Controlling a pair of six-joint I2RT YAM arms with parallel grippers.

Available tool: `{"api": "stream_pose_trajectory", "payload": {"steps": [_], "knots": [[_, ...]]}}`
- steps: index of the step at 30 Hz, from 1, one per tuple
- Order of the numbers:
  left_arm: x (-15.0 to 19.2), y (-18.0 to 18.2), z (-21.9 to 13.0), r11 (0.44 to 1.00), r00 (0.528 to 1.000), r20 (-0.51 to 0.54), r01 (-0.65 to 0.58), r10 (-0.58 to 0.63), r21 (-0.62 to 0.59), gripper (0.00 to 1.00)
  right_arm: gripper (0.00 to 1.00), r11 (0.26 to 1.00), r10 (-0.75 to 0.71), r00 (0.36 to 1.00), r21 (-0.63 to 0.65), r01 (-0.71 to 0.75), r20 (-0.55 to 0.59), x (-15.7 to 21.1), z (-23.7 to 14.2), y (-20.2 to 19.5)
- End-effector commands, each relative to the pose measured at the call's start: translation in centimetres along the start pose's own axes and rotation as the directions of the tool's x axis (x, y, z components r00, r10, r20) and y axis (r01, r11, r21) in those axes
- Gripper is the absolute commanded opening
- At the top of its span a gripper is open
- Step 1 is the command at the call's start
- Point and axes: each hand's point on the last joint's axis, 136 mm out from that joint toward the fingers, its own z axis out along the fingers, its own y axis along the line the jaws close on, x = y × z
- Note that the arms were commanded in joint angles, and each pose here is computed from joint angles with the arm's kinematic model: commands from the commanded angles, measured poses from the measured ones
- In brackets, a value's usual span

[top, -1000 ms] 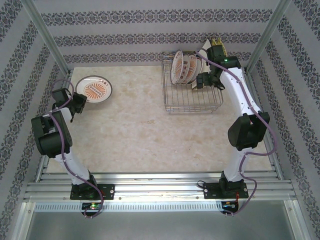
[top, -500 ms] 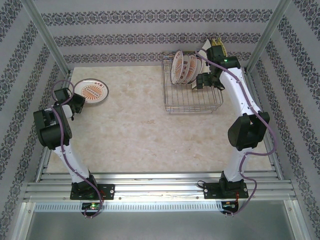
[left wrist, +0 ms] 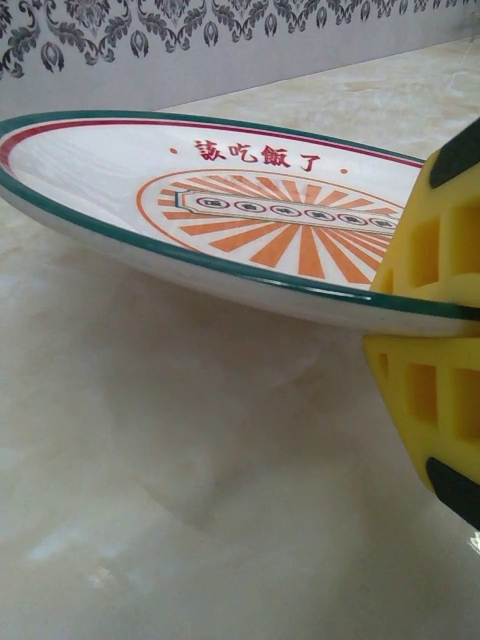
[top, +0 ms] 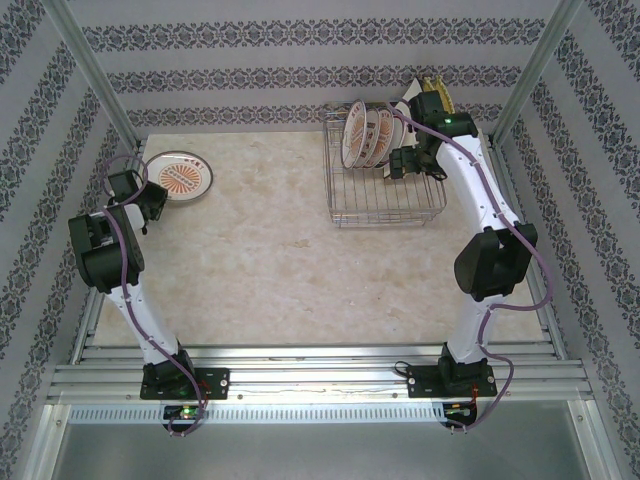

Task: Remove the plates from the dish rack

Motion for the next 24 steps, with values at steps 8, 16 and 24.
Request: {"api": "stream_pose_trajectory", "payload": {"steps": [8,16,24], "knots": [[-0.6,3.0,-0.3,0.98,0.996,-0.016,-0.087,0.086,-0.179,0.15,0.98,1.0,-0.015,1.0,-0.02,0.015,0.011,0.3,-0.7,0.6],[-0.1,3.9,-0.5,0.959,0.99,-0.062,-0.139,0.128,-0.247,0.24,0.98,1.0,-0.017,1.0,-0.015,0.017,0.013,0.4,-1.0,0.4],[0.9,4.7,-0.5,0.928,0.975,-0.129,-0.213,0.181,-0.305,0.33,0.98,1.0,-0.02,1.0,-0.022,0.02,0.022,0.3,-1.2,0.6]]}}
